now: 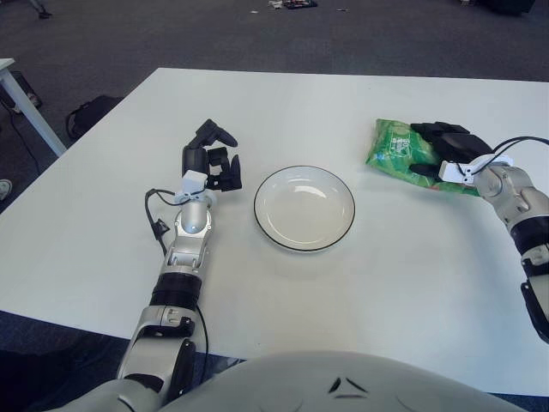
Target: Put the snack into the plate.
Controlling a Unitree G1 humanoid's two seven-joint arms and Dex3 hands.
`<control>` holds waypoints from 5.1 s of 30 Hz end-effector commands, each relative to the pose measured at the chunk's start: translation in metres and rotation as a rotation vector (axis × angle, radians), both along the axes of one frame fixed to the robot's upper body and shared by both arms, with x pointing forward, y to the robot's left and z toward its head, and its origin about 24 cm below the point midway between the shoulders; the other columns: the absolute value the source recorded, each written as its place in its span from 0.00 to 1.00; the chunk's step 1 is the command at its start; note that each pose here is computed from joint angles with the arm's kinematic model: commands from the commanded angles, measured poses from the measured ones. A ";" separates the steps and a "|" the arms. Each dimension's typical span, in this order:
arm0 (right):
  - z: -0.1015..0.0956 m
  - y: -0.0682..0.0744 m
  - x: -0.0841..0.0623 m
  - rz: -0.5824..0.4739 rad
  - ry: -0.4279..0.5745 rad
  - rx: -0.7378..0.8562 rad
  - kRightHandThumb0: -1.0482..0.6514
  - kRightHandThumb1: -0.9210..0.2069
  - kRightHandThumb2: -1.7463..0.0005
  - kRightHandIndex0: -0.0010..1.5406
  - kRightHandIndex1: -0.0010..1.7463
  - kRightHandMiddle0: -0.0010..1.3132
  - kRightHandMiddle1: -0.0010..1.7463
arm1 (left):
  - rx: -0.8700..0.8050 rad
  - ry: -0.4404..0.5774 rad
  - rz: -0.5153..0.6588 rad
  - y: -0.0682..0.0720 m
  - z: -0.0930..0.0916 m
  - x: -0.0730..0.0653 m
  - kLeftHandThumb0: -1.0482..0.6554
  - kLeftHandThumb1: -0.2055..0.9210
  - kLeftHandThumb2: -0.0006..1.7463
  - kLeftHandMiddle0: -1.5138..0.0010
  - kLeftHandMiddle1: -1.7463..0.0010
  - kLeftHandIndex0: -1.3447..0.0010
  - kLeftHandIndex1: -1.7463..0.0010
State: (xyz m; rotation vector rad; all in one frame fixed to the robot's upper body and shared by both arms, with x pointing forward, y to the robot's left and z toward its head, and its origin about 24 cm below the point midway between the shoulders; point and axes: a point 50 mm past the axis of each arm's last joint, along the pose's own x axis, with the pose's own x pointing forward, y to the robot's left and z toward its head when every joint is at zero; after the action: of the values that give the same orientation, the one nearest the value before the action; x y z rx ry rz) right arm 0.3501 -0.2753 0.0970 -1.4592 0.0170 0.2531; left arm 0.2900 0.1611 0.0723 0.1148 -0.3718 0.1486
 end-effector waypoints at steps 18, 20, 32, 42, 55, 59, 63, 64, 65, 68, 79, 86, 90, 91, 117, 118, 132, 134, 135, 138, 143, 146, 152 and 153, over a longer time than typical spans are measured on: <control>-0.049 -0.003 -0.008 -0.094 0.170 -0.055 0.00 0.00 0.61 0.00 0.00 0.00 0.10 | -0.029 0.287 0.070 0.005 -0.072 -0.043 0.31 0.37 0.83 0.10 0.00 0.48 0.00; -0.049 -0.003 -0.008 -0.094 0.151 -0.053 0.02 0.00 0.63 0.03 0.03 0.00 0.22 | -0.027 0.288 0.073 0.005 -0.072 -0.043 0.31 0.37 0.83 0.10 0.00 0.48 0.00; -0.046 0.009 -0.016 -0.079 -0.222 -0.006 0.57 0.60 0.22 0.33 0.92 0.46 0.97 | -0.016 0.291 0.065 0.004 -0.072 -0.042 0.30 0.35 0.84 0.10 0.00 0.47 0.00; -0.035 0.014 -0.015 -0.079 -0.310 0.175 0.62 0.87 0.07 0.61 0.80 0.59 1.00 | -0.032 0.283 0.058 0.003 -0.072 -0.042 0.30 0.34 0.85 0.09 0.00 0.46 0.00; -0.016 0.025 -0.015 -0.031 -0.349 0.302 0.62 0.86 0.05 0.61 0.89 0.51 1.00 | -0.045 0.297 0.058 0.002 -0.073 -0.041 0.30 0.35 0.84 0.09 0.00 0.46 0.00; 0.001 0.034 -0.014 0.000 -0.381 0.333 0.62 0.85 0.05 0.60 0.90 0.50 1.00 | -0.050 0.296 0.058 0.002 -0.073 -0.041 0.30 0.36 0.84 0.09 0.00 0.47 0.00; 0.021 0.047 -0.019 0.039 -0.414 0.377 0.62 0.84 0.05 0.60 0.92 0.49 1.00 | -0.053 0.292 0.057 0.001 -0.072 -0.041 0.30 0.36 0.84 0.09 0.00 0.47 0.00; 0.023 0.048 -0.020 0.040 -0.414 0.380 0.62 0.84 0.05 0.60 0.92 0.49 1.00 | -0.053 0.292 0.057 0.001 -0.072 -0.041 0.30 0.36 0.84 0.09 0.00 0.47 0.00; 0.023 0.048 -0.020 0.037 -0.411 0.380 0.62 0.84 0.05 0.60 0.92 0.49 1.00 | -0.053 0.292 0.056 0.001 -0.072 -0.041 0.30 0.36 0.84 0.09 0.00 0.47 0.00; 0.039 0.061 -0.022 0.071 -0.438 0.420 0.62 0.84 0.04 0.59 0.93 0.49 1.00 | -0.053 0.291 0.052 0.002 -0.072 -0.041 0.30 0.36 0.84 0.09 0.00 0.47 0.00; 0.076 0.101 -0.028 0.230 -0.472 0.472 0.62 0.84 0.03 0.58 0.97 0.48 1.00 | -0.054 0.296 0.040 0.004 -0.074 -0.039 0.31 0.38 0.82 0.10 0.00 0.48 0.00; 0.093 0.122 -0.032 0.307 -0.464 0.522 0.62 0.84 0.02 0.58 0.98 0.48 1.00 | -0.058 0.299 0.046 0.004 -0.075 -0.039 0.31 0.39 0.81 0.10 0.00 0.49 0.00; 0.105 0.144 -0.038 0.389 -0.470 0.589 0.62 0.84 0.02 0.58 0.98 0.48 1.00 | -0.058 0.303 0.047 0.005 -0.075 -0.039 0.31 0.39 0.82 0.10 0.00 0.49 0.00; 0.106 0.148 -0.038 0.412 -0.468 0.596 0.62 0.84 0.02 0.58 0.98 0.48 1.00 | -0.057 0.303 0.046 0.005 -0.075 -0.039 0.31 0.38 0.82 0.10 0.00 0.49 0.00; 0.113 0.216 -0.050 0.690 -0.284 0.595 0.62 0.88 0.01 0.61 0.95 0.51 1.00 | -0.065 0.305 0.054 -0.001 -0.076 -0.037 0.31 0.38 0.82 0.10 0.00 0.48 0.00; 0.111 0.217 -0.051 0.707 -0.270 0.593 0.62 0.88 0.01 0.61 0.95 0.51 1.00 | -0.065 0.307 0.053 -0.001 -0.077 -0.038 0.31 0.37 0.82 0.11 0.00 0.48 0.00; 0.091 0.227 -0.058 0.825 -0.109 0.550 0.62 0.88 0.01 0.60 0.97 0.51 1.00 | -0.075 0.305 0.060 -0.003 -0.077 -0.038 0.31 0.38 0.82 0.12 0.00 0.49 0.00; 0.090 0.227 -0.058 0.831 -0.097 0.546 0.62 0.87 0.01 0.60 0.97 0.50 1.00 | -0.075 0.305 0.061 -0.003 -0.077 -0.038 0.31 0.38 0.82 0.12 0.00 0.49 0.00; 0.089 0.226 -0.058 0.836 -0.091 0.542 0.62 0.87 0.01 0.59 0.97 0.50 1.00 | -0.075 0.305 0.061 -0.003 -0.077 -0.038 0.31 0.38 0.82 0.12 0.00 0.49 0.00; 0.083 0.225 -0.059 0.851 -0.050 0.521 0.62 0.86 0.02 0.59 0.96 0.50 1.00 | -0.074 0.305 0.068 -0.002 -0.077 -0.039 0.31 0.39 0.82 0.12 0.00 0.49 0.00; 0.078 0.224 -0.059 0.872 0.001 0.493 0.62 0.85 0.02 0.59 0.97 0.49 1.00 | -0.072 0.303 0.078 -0.002 -0.077 -0.039 0.31 0.39 0.81 0.12 0.00 0.49 0.00; 0.075 0.223 -0.057 0.882 0.009 0.480 0.61 0.85 0.03 0.58 0.99 0.53 0.94 | -0.074 0.301 0.077 -0.001 -0.077 -0.038 0.31 0.39 0.81 0.12 0.00 0.49 0.00; 0.073 0.220 -0.056 0.894 0.038 0.445 0.61 0.76 0.12 0.52 1.00 0.52 0.87 | -0.062 0.294 0.085 -0.001 -0.076 -0.039 0.31 0.38 0.82 0.12 0.00 0.49 0.00; 0.073 0.219 -0.056 0.895 0.042 0.444 0.61 0.72 0.15 0.50 1.00 0.51 0.87 | -0.061 0.294 0.086 -0.001 -0.076 -0.039 0.31 0.38 0.82 0.12 0.00 0.49 0.00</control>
State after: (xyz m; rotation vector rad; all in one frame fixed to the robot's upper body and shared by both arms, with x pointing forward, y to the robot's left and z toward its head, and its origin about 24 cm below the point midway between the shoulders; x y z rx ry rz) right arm 0.2933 -0.0510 0.1724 -0.9281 -0.6437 0.9219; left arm 0.2936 0.1625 0.0700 0.1099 -0.3576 0.1806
